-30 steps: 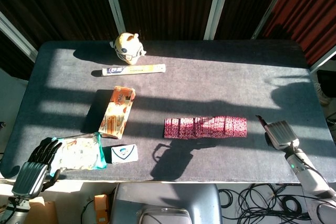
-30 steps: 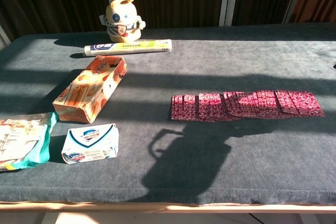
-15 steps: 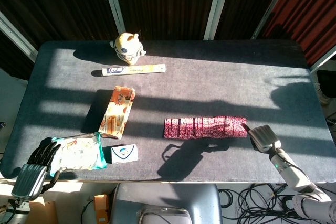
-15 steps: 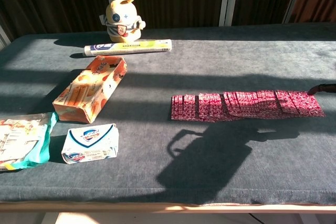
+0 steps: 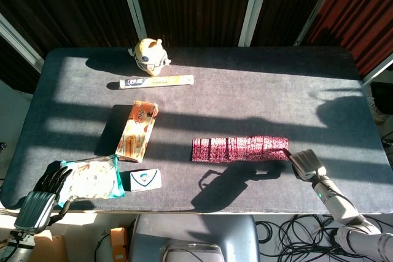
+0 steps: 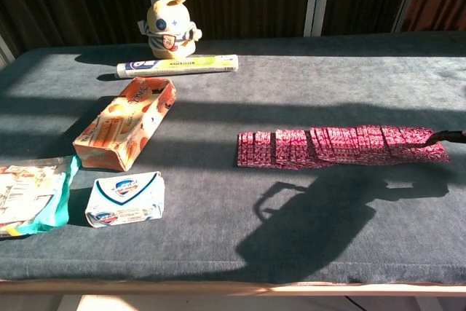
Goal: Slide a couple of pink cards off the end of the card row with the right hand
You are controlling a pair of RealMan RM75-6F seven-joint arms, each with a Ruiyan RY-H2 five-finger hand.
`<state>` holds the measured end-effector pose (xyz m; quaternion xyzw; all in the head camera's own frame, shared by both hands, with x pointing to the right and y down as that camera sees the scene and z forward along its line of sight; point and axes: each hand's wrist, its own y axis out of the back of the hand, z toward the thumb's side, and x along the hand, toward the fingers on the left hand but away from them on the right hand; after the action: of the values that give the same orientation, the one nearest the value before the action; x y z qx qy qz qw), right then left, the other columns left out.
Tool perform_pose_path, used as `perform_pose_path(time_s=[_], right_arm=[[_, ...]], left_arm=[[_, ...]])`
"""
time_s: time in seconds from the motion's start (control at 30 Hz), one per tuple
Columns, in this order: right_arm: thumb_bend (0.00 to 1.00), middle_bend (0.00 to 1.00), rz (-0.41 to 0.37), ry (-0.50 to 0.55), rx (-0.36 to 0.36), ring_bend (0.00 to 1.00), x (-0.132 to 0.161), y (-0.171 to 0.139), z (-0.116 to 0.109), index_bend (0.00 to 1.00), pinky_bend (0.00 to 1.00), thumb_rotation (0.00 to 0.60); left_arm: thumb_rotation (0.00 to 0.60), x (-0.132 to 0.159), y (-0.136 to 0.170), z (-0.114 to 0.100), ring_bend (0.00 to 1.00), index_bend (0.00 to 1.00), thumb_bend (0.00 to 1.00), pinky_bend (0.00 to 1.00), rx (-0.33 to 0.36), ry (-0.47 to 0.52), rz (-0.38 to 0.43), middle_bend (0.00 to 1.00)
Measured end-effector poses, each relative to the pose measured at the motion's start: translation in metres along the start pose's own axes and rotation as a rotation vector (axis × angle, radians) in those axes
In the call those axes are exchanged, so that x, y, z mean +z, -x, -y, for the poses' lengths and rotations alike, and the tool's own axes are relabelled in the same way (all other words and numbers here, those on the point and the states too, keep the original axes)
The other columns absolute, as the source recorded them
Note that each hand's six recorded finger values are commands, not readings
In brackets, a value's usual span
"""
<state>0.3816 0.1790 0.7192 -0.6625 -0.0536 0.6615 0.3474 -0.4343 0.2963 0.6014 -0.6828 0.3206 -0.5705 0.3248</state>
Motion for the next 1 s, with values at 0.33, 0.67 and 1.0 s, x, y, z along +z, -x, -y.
perform_pose_path(time_s=[0.33, 0.67, 1.0], right_arm=[[0.77, 0.96, 0.041, -0.008, 0.018, 0.96, -0.016, -0.008, 0.012, 0.17, 0.96, 0.6], [0.78, 0.96, 0.086, -0.026, 0.064, 0.96, -0.04, -0.031, 0.038, 0.22, 0.97, 0.6], [0.78, 0.96, 0.116, -0.042, 0.074, 0.96, -0.057, -0.053, 0.048, 0.24, 0.96, 0.6]], left_arm=[[0.6, 0.0, 0.003, 0.002, 0.06, 0.0, 0.43, 0.11, -0.008, -0.001, -0.005, 0.06], [0.6, -0.002, 0.003, 0.003, 0.06, 0.0, 0.43, 0.11, -0.018, -0.012, -0.014, 0.06], [0.6, -0.002, 0.003, 0.003, 0.06, 0.0, 0.43, 0.11, -0.027, -0.014, -0.016, 0.06]])
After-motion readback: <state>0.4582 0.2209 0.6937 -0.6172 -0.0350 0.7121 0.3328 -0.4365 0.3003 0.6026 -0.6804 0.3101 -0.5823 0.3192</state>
